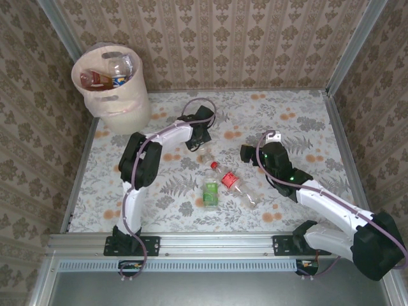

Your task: Put the plastic bottles in the bin

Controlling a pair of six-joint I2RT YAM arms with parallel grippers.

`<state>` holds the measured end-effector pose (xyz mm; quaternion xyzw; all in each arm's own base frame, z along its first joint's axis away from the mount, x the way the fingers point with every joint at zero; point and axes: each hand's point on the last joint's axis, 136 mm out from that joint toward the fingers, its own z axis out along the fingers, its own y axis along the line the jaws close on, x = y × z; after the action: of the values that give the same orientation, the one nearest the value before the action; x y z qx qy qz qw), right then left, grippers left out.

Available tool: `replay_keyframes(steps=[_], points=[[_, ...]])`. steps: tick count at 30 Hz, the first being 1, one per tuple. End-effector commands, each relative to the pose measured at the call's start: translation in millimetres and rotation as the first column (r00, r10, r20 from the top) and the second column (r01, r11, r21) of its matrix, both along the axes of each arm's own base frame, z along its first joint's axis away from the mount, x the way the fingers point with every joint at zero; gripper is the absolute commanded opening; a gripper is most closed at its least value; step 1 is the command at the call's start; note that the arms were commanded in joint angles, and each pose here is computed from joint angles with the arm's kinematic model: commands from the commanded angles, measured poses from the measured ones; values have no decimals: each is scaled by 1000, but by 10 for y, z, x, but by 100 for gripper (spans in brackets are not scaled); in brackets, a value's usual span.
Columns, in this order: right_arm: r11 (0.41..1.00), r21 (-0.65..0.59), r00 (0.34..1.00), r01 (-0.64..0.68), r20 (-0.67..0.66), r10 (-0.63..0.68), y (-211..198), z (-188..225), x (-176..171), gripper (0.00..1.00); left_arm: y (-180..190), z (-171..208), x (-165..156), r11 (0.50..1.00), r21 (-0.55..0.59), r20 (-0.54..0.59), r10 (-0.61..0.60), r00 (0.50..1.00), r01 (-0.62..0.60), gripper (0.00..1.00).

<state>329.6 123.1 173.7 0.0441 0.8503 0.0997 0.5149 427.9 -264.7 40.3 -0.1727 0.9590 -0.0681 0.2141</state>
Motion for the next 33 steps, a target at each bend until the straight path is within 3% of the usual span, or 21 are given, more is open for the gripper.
replay_keyframes(steps=[1,5,11,16,21,26,33], points=[[1000,-28,1000,12,-2,-12,-37,-9,-12,100,165,369,147,999,-29,83,-40,996,43,56],[1000,-29,1000,4,-1,-4,-5,-4,23,100,396,934,262,994,-22,247,-98,964,107,54],[1000,-15,1000,-25,15,25,109,34,129,100,834,2097,320,981,112,487,-195,851,160,54],[999,-11,998,-53,17,53,220,73,236,100,1376,3004,422,974,209,621,-205,757,92,52],[998,2,997,-70,14,70,292,94,289,100,1836,3756,511,970,243,757,-200,622,15,50],[998,-1,998,-67,14,67,275,82,276,100,2320,4327,645,944,322,818,-244,521,-64,49],[998,-1,998,-63,9,63,262,30,256,100,2924,4583,1055,920,392,824,-344,450,-15,49]])
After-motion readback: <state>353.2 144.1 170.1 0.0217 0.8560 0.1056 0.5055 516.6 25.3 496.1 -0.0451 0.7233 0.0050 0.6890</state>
